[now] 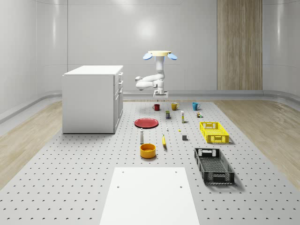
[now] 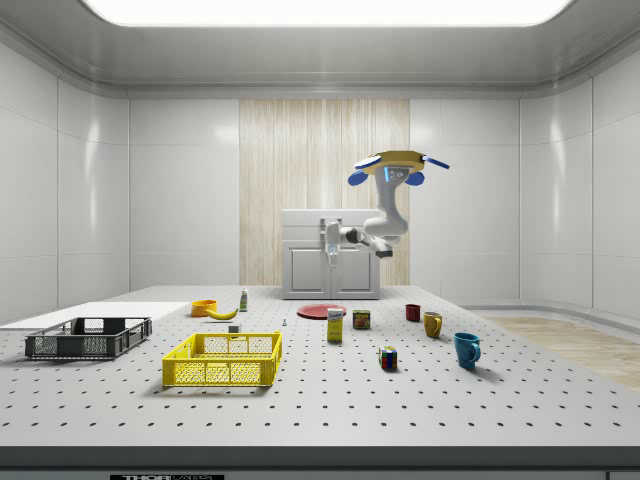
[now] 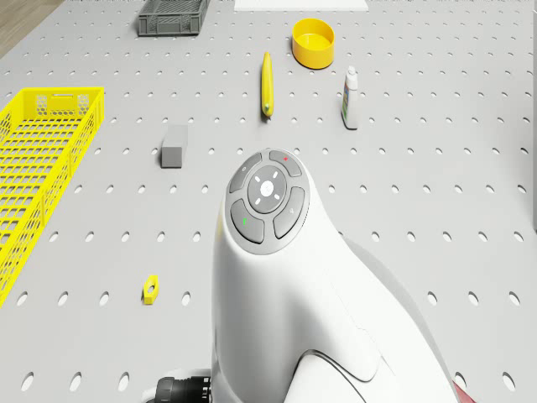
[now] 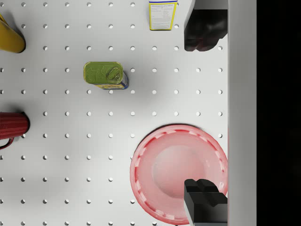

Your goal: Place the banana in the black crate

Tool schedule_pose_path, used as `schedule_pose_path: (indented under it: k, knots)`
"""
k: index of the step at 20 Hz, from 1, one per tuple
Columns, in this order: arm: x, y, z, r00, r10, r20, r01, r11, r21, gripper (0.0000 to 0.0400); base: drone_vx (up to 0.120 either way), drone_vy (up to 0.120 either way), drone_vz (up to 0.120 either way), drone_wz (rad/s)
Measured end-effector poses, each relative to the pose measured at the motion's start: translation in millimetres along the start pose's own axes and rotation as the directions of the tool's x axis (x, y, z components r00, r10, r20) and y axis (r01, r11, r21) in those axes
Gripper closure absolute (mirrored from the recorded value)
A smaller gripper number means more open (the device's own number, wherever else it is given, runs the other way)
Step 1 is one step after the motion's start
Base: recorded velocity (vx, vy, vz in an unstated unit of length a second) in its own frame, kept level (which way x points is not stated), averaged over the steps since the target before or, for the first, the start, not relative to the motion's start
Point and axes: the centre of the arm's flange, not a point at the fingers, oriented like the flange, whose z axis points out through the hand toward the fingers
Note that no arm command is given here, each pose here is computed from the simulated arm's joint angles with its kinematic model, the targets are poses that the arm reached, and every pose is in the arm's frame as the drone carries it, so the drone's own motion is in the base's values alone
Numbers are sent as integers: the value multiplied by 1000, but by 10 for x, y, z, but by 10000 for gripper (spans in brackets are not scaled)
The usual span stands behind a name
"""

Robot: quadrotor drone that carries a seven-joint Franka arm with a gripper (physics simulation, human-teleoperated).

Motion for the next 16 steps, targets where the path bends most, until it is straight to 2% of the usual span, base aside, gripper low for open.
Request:
schedule_pose_path:
  k: [7,11,16]
  knots:
    - [0,0,0,1000,0,0,0,1000,0,0,120,0,0,0]
    - [0,0,0,1000,0,0,0,1000,0,0,120,0,-110,0]
    - [0,0,0,1000,0,0,0,1000,0,0,120,0,0,0]
